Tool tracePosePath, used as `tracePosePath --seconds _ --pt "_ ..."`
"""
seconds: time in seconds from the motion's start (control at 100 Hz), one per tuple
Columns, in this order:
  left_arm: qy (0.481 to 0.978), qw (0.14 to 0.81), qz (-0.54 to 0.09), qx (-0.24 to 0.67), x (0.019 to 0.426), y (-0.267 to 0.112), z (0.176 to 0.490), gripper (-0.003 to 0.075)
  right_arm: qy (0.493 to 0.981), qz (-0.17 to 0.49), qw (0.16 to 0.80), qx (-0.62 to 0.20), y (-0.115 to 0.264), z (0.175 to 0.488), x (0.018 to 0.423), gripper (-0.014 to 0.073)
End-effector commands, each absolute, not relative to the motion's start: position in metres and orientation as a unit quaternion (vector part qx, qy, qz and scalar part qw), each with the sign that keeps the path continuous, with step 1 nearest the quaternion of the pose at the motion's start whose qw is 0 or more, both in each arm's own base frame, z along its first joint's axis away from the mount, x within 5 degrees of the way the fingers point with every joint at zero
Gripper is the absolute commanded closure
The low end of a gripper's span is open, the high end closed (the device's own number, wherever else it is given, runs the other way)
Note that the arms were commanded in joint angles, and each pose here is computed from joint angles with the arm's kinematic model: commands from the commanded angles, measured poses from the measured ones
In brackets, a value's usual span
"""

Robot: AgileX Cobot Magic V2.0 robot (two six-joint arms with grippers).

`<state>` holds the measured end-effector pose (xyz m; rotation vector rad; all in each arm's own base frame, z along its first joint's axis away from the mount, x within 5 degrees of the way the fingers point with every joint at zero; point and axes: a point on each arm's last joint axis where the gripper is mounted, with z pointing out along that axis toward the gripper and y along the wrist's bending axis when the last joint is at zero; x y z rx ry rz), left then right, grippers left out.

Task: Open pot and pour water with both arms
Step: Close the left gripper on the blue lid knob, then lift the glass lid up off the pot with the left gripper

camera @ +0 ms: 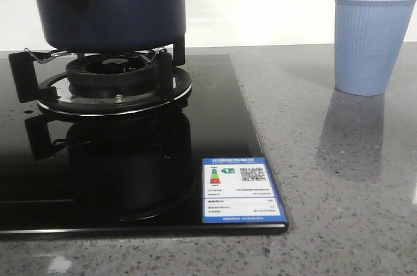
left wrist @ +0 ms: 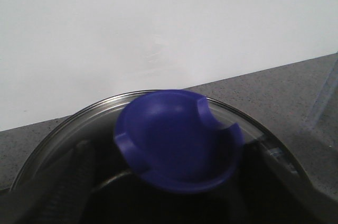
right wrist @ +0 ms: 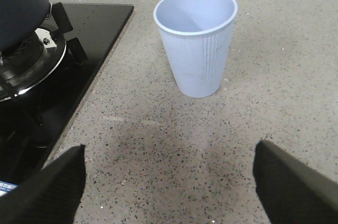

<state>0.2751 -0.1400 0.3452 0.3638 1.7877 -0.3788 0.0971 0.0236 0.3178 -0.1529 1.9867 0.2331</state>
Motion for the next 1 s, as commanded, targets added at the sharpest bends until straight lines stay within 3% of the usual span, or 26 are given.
tracePosePath --seconds 0.0,0.79,0.99 --pt "0.734 0.644 -0.163 0.139 0.2774 -0.1374 0.3662 0.0202 0.811 0.095 0.574 -0.065 0.0233 0.3328 0.1005 0.0035" --pt "0.716 0.666 -0.161 0.135 0.2823 -0.1439 0.3652 0.0206 0.811 0.095 0.574 -0.065 0.0233 0.3328 0.1005 0.0035" --pt "0.716 0.666 -0.161 0.135 0.2823 -0.1439 0.3652 0.0288 0.811 0.095 0.574 -0.065 0.0233 0.3328 0.1005 0.0035"
